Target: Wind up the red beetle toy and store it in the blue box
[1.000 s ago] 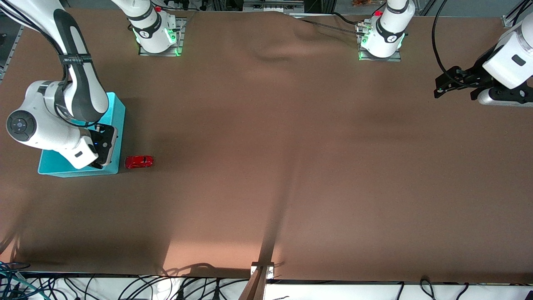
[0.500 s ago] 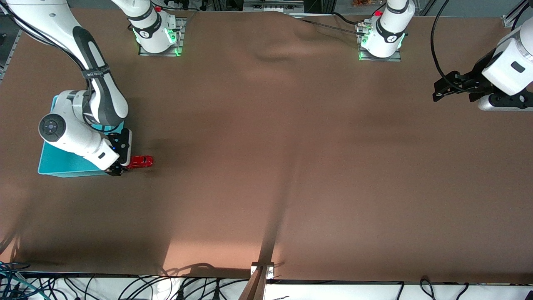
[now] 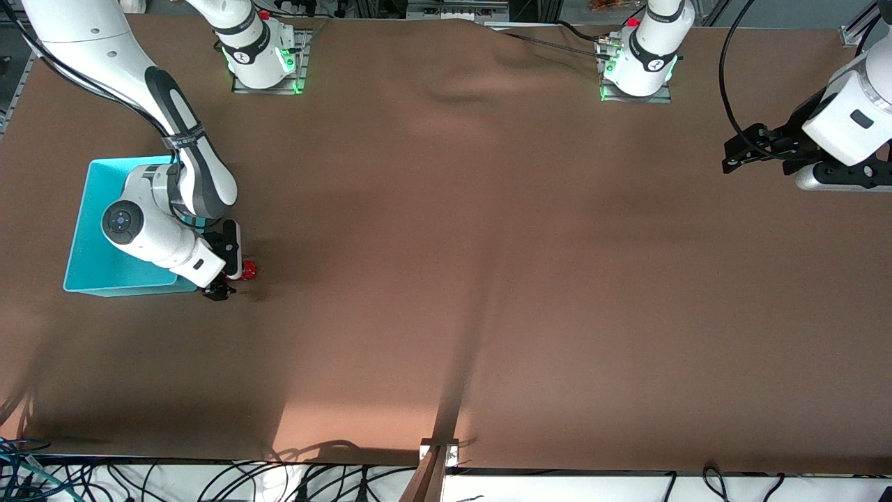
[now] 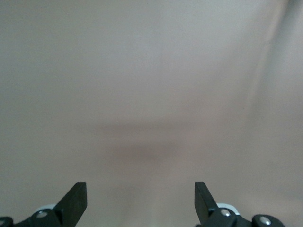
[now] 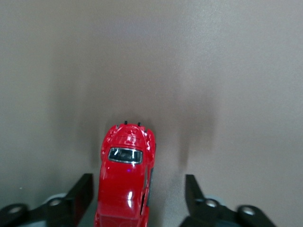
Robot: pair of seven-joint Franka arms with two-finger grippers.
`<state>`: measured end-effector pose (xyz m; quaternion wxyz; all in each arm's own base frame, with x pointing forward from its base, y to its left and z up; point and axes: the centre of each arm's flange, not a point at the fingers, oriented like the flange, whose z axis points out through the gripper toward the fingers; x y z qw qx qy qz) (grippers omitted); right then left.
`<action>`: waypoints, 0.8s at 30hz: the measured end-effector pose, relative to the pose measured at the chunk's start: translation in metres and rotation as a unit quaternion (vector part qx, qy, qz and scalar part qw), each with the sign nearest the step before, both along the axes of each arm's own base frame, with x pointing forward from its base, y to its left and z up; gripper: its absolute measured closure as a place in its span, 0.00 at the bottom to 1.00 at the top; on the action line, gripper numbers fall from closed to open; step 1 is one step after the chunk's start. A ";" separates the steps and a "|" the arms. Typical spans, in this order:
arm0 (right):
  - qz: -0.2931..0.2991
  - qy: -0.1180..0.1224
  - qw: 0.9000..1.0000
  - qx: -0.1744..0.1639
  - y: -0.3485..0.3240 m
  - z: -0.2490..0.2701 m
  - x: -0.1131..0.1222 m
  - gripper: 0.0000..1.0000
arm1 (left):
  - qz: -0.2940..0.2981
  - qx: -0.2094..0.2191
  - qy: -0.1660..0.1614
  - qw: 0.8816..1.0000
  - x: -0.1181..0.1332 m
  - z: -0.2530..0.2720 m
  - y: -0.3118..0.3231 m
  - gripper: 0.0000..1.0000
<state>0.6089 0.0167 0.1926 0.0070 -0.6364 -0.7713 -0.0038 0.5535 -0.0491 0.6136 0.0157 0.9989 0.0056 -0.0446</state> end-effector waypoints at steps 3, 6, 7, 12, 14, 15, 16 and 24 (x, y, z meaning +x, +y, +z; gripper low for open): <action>0.000 0.000 1.000 0.000 0.000 0.000 0.000 0.34 | 0.002 0.000 0.000 1.000 0.000 0.000 0.002 0.00; 0.001 -0.001 1.000 0.000 0.000 0.001 0.000 0.55 | 0.004 0.000 0.000 1.000 0.001 0.000 0.004 0.00; 0.001 -0.001 1.000 0.000 0.000 0.001 0.000 0.55 | 0.004 0.000 0.000 1.000 0.001 0.000 0.005 0.00; 0.002 -0.002 1.000 0.001 0.002 0.005 0.002 0.55 | 0.004 0.000 0.001 1.000 0.001 -0.001 0.004 0.00; 0.004 -0.002 1.000 0.002 0.005 0.008 0.003 0.55 | 0.002 0.000 0.001 1.000 0.001 -0.001 0.003 0.00; 0.006 -0.002 1.000 0.003 0.007 0.011 0.004 0.55 | 0.001 0.000 0.000 1.000 0.000 -0.001 0.002 0.00; 0.007 -0.002 1.000 0.003 0.009 0.016 0.006 0.55 | 0.001 0.000 0.001 1.000 0.000 -0.001 0.001 0.00; 0.008 0.028 1.000 0.003 0.014 0.078 0.022 0.55 | -0.002 -0.001 -0.001 1.000 0.000 0.001 -0.002 0.00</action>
